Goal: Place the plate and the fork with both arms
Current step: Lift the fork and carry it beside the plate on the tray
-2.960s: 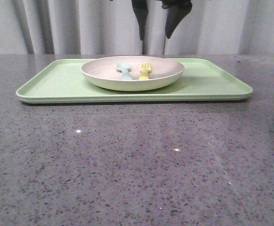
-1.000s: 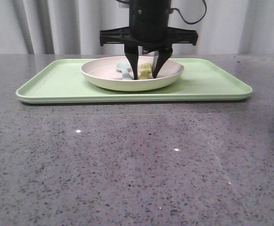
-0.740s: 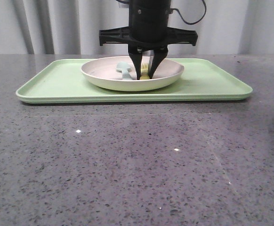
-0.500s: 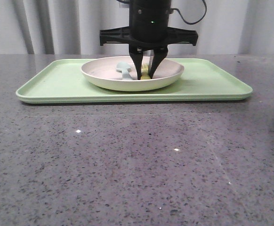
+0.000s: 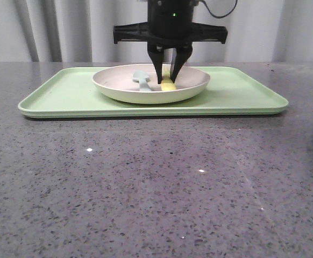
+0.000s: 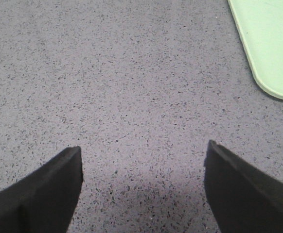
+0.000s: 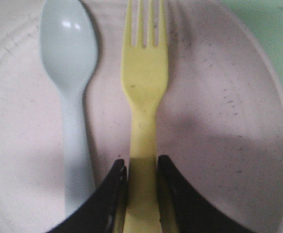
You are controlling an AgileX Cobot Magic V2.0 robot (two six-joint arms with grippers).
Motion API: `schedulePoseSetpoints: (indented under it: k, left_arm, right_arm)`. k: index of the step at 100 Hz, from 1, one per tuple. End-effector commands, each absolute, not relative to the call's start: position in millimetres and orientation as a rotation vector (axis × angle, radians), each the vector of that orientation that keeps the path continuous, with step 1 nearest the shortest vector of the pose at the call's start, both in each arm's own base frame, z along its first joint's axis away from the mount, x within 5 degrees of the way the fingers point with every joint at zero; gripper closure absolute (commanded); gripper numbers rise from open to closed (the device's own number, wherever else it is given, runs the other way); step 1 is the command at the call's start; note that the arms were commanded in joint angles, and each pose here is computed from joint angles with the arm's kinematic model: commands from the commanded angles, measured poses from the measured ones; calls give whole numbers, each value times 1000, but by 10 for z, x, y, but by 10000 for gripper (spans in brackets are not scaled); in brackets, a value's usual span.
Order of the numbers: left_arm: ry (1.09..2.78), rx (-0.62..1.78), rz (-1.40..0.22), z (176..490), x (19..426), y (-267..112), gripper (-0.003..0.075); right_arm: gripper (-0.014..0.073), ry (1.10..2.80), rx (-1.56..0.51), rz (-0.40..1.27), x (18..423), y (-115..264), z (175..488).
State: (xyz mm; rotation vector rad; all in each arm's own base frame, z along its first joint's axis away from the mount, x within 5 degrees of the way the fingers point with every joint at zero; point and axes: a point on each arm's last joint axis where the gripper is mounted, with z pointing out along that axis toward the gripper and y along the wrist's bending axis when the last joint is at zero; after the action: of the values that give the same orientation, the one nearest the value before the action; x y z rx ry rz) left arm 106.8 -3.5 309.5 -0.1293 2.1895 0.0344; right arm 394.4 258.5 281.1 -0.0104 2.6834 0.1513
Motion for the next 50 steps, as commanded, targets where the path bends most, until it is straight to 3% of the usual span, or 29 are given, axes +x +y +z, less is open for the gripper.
schedulePoseSetpoints:
  k: [1, 50]
  left_arm:
    - [2107, -120, 12, 3228, 1098, -45, 207]
    - [2107, -120, 12, 3228, 1098, -45, 207]
  right_arm:
    - [591, 2563, -9, 223, 3869, 2523, 3309]
    - [591, 2478, -84, 178, 3760, 2391, 3695]
